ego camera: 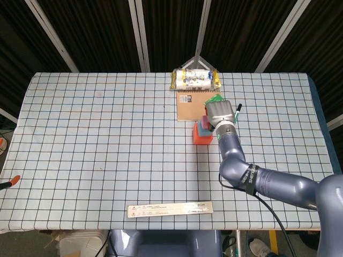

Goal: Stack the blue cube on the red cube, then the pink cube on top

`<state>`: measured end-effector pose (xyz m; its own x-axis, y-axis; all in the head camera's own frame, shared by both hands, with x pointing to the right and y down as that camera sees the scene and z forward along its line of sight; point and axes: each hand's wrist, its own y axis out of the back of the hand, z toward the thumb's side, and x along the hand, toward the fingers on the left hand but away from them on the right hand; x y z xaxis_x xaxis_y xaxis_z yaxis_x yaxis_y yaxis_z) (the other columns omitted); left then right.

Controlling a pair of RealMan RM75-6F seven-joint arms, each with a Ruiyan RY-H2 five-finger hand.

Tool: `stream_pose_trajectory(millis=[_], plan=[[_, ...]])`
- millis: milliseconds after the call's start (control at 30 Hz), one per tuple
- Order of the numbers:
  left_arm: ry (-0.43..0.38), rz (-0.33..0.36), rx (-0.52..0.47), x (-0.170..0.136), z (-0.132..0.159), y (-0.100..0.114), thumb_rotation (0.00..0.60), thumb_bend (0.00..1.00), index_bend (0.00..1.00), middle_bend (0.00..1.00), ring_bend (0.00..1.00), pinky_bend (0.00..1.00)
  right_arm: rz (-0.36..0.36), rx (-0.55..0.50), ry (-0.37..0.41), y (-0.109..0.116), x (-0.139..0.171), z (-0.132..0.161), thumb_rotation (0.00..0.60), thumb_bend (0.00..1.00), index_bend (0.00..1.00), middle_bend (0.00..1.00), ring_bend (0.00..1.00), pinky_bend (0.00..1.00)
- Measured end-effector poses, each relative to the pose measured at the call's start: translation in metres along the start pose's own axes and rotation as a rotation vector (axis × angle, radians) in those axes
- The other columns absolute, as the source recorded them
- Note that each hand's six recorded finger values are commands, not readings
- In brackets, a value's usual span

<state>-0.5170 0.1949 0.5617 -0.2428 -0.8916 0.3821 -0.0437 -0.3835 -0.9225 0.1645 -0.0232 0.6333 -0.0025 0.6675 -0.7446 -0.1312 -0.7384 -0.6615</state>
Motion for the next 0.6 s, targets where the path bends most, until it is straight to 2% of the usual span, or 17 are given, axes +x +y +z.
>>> stream_pose_trajectory(millis=[467, 600], plan=[[-0.001, -0.001, 0.000, -0.0002, 0.0002, 0.0000, 0.600, 0.17, 0.03, 0.00, 0.00, 0.00, 0.026, 0.025, 0.000, -0.0029, 0.0040, -0.0017, 0.600, 0.46, 0.33, 1.00, 1.00, 1.00], [-0.002, -0.001, 0.000, -0.0007, 0.0004, -0.0001, 0.600, 0.17, 0.03, 0.00, 0.00, 0.00, 0.028, 0.029, 0.001, -0.0036, 0.0049, -0.0014, 0.600, 0.41, 0.31, 1.00, 1.00, 1.00]])
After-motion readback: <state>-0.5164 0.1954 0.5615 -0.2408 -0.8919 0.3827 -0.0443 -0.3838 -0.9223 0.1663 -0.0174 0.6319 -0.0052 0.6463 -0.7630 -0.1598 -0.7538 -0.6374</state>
